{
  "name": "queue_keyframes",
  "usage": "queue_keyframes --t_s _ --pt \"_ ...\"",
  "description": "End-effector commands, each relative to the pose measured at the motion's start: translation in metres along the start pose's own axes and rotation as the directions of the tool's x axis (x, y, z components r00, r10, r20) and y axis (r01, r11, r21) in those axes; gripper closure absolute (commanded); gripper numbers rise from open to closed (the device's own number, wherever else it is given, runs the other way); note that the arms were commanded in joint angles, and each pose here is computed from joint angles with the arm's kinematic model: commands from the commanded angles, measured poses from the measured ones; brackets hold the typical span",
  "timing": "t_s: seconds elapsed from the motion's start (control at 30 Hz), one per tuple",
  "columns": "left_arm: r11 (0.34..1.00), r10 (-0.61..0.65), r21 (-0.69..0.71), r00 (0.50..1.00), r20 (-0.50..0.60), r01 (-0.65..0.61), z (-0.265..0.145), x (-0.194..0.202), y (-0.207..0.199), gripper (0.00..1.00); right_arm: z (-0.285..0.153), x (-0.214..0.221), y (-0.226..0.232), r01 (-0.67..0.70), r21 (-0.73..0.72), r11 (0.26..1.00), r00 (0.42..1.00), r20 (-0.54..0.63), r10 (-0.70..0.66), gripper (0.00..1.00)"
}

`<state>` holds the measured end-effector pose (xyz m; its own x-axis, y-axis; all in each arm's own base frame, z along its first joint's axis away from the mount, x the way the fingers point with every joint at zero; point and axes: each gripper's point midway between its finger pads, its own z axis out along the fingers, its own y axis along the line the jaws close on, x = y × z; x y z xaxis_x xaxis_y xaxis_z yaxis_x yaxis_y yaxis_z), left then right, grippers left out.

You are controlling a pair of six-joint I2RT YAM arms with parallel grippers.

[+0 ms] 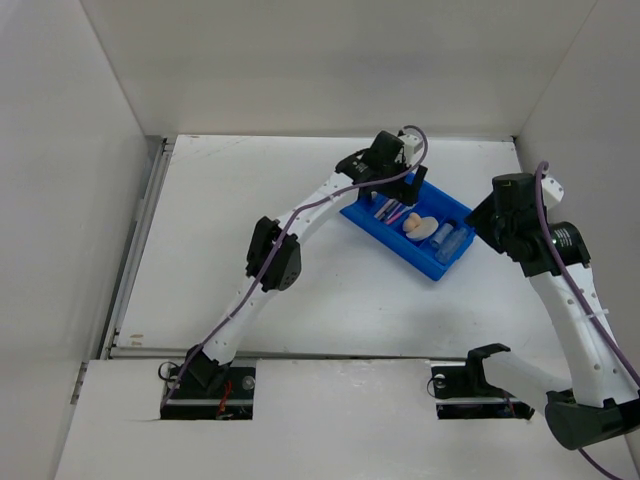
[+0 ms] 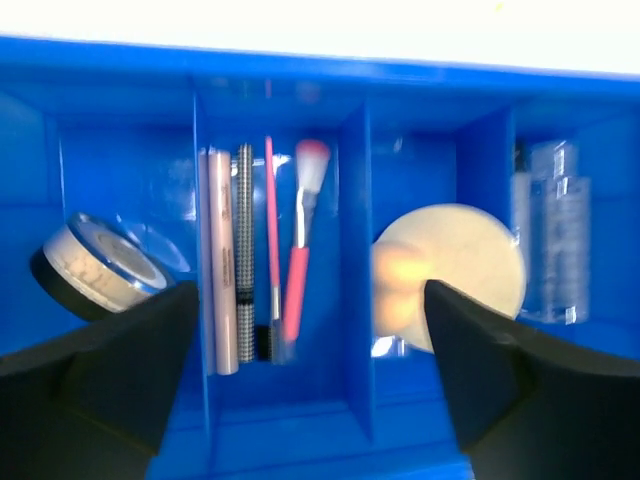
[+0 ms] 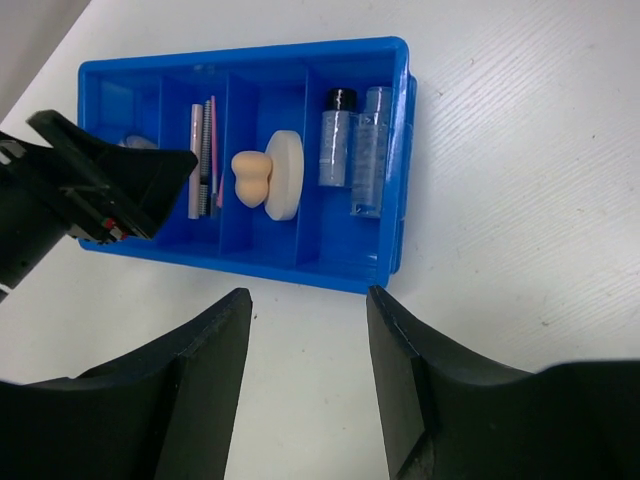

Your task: Organize the makeup

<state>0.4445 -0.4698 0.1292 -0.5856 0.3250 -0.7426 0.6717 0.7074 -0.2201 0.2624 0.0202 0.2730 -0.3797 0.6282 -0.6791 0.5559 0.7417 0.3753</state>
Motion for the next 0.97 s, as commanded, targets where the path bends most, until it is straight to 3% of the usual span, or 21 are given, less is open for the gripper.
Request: queue_keyframes --t_s 0.0,0.13,0.2,0.23,0.3,0.33,0.37,0.4,0.47,0.57,0.63,0.77,0.93 --pt "0.998 0.011 0.059 0.988 0.155 -0.020 -0.041 -0.061 -0.022 0.02 -0.008 -0.005 0.001 -0.012 -0.015 1.000 1.000 0.016 0.013 0.44" --pt "0.998 0.027 0.059 0.984 0.175 -0.038 -0.096 -0.083 -0.034 0.00 -0.005 -0.009 0.005 -0.010 -0.005 1.000 1.000 0.020 0.010 0.31" --pt "0.999 0.035 0.019 0.989 0.147 -0.038 -0.117 -0.077 -0.029 0.00 -0.006 -0.018 0.009 -0.024 -0.018 1.000 0.998 0.054 0.025 0.19" --pt "0.999 0.040 0.004 0.980 0.194 -0.041 -0.157 -0.092 -0.033 0.00 -0.003 -0.016 0.009 -0.008 -0.010 1.000 0.999 0.048 0.009 0.12" --pt "0.993 0.041 -0.116 0.990 0.133 -0.025 -0.173 -0.064 -0.011 0.00 -0.005 -0.026 0.015 -0.004 -0.034 0.999 0.997 0.081 0.007 0.00" --pt "0.984 0.037 -0.176 0.990 0.137 -0.012 -0.190 -0.060 0.002 0.00 -0.005 -0.027 0.018 -0.005 -0.035 0.999 0.997 0.082 0.008 0.00" --pt "0.973 0.038 -0.230 0.979 0.199 0.009 -0.235 -0.070 0.011 0.00 -0.005 -0.029 0.019 0.003 -0.042 0.999 0.996 0.090 0.001 0.00" --pt "0.940 0.012 -0.338 0.989 0.146 0.039 -0.238 -0.041 0.039 0.00 -0.006 -0.035 0.022 -0.005 -0.048 0.999 0.994 0.108 0.010 0.00" --pt "0.886 -0.058 -0.437 0.971 0.234 0.158 -0.293 -0.036 0.074 0.00 -0.009 -0.039 0.022 -0.010 -0.048 0.999 0.992 0.123 0.016 0.00" --pt "0.773 -0.216 -0.555 0.950 0.226 0.308 -0.325 0.016 0.124 0.00 -0.008 -0.041 0.021 -0.011 -0.041 0.999 0.991 0.131 0.016 0.00" --pt "0.655 -0.318 -0.644 0.918 0.237 0.394 -0.356 0.056 0.165 0.00 -0.016 -0.046 0.018 -0.022 -0.051 0.998 0.987 0.156 0.030 0.00" --pt "0.519 -0.394 -0.732 0.883 0.254 0.442 -0.384 0.106 0.200 0.00 -0.024 -0.047 0.007 -0.033 -0.049 0.998 0.982 0.185 0.041 0.00" --pt "0.429 -0.415 -0.778 0.865 0.283 0.460 -0.404 0.131 0.213 0.00 -0.036 -0.051 -0.011 -0.055 -0.046 0.997 0.968 0.242 0.064 0.00"
